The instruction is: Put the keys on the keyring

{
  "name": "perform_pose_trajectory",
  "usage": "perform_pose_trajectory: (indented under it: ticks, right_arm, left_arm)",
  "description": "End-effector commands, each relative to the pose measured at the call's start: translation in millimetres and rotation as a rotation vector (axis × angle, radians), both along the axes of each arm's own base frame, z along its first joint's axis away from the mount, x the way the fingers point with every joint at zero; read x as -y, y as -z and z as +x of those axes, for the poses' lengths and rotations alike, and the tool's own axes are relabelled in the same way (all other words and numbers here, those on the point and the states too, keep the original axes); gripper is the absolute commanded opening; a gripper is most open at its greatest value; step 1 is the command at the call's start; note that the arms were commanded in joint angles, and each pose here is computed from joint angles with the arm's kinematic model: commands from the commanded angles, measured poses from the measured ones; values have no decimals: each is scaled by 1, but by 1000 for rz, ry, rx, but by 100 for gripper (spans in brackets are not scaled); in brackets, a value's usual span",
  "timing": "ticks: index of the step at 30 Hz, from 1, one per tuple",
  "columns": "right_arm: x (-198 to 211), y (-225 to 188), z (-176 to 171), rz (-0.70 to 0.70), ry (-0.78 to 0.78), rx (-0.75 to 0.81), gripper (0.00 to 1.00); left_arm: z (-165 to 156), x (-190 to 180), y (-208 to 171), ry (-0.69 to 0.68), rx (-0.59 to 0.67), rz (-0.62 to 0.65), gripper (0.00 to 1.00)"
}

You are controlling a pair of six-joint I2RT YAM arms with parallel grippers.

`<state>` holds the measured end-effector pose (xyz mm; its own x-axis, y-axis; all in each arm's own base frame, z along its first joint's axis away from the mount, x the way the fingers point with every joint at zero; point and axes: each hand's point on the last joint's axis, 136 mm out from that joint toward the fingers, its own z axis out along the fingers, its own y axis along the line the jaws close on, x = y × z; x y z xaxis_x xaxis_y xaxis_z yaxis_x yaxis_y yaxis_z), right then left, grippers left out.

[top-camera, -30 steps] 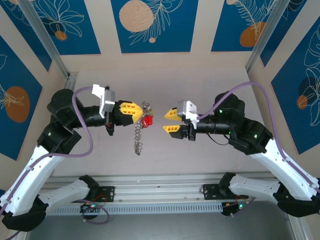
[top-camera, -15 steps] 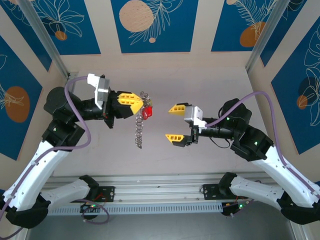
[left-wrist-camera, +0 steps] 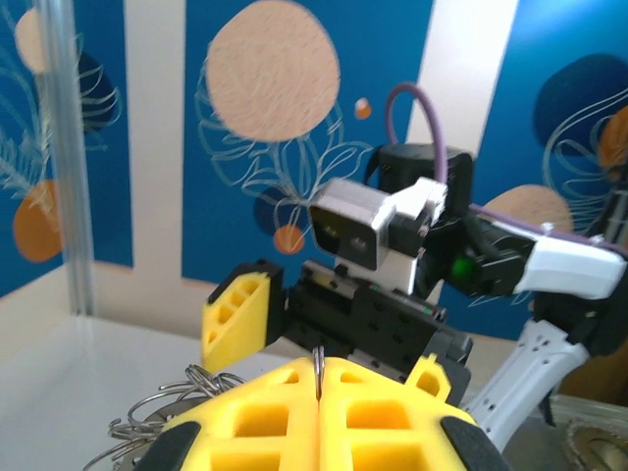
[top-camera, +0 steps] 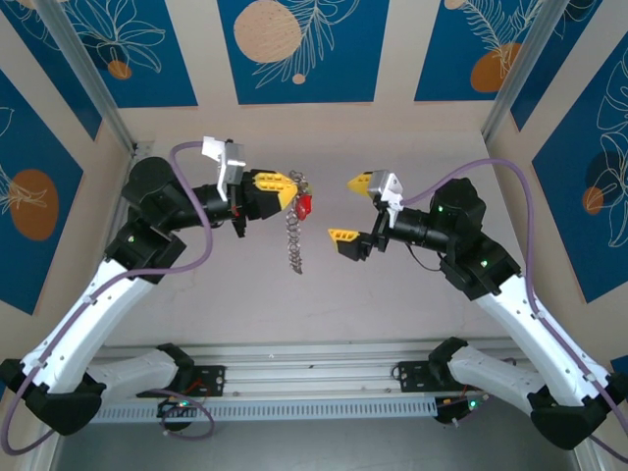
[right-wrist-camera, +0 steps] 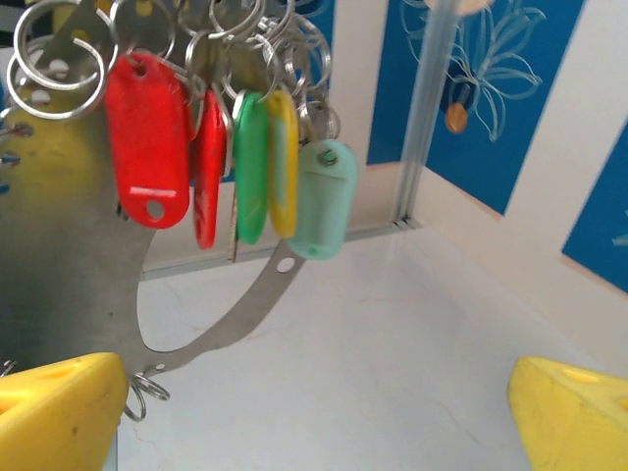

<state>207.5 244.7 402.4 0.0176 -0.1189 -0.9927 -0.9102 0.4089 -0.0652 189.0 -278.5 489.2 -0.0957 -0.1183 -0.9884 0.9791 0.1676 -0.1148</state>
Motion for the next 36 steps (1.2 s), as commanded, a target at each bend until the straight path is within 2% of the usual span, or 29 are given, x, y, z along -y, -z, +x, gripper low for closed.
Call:
perform_pose_trajectory:
  ticks: [1, 6, 14, 24, 30, 36]
  right_arm:
    - [6, 2, 7, 49, 31, -53, 99]
    - [13, 18, 10, 27, 52, -108, 99]
    - [26, 30, 21, 12, 134, -172, 99]
    - [44, 36, 30, 26, 234, -209, 99]
    - [57, 53, 45, 43, 297, -280, 99]
    - [78, 64, 59, 80, 370, -348, 99]
  left_arm:
    - [29, -2, 27, -131, -6, 76, 0]
    - [52, -10, 82, -262, -100, 223, 0]
    - [54, -40, 177, -392, -254, 489, 0]
    - [58, -71, 264, -504, -502, 868, 0]
    - [80, -60, 307, -537, -586, 918, 0]
    - [110, -29, 335, -521, -621, 882, 0]
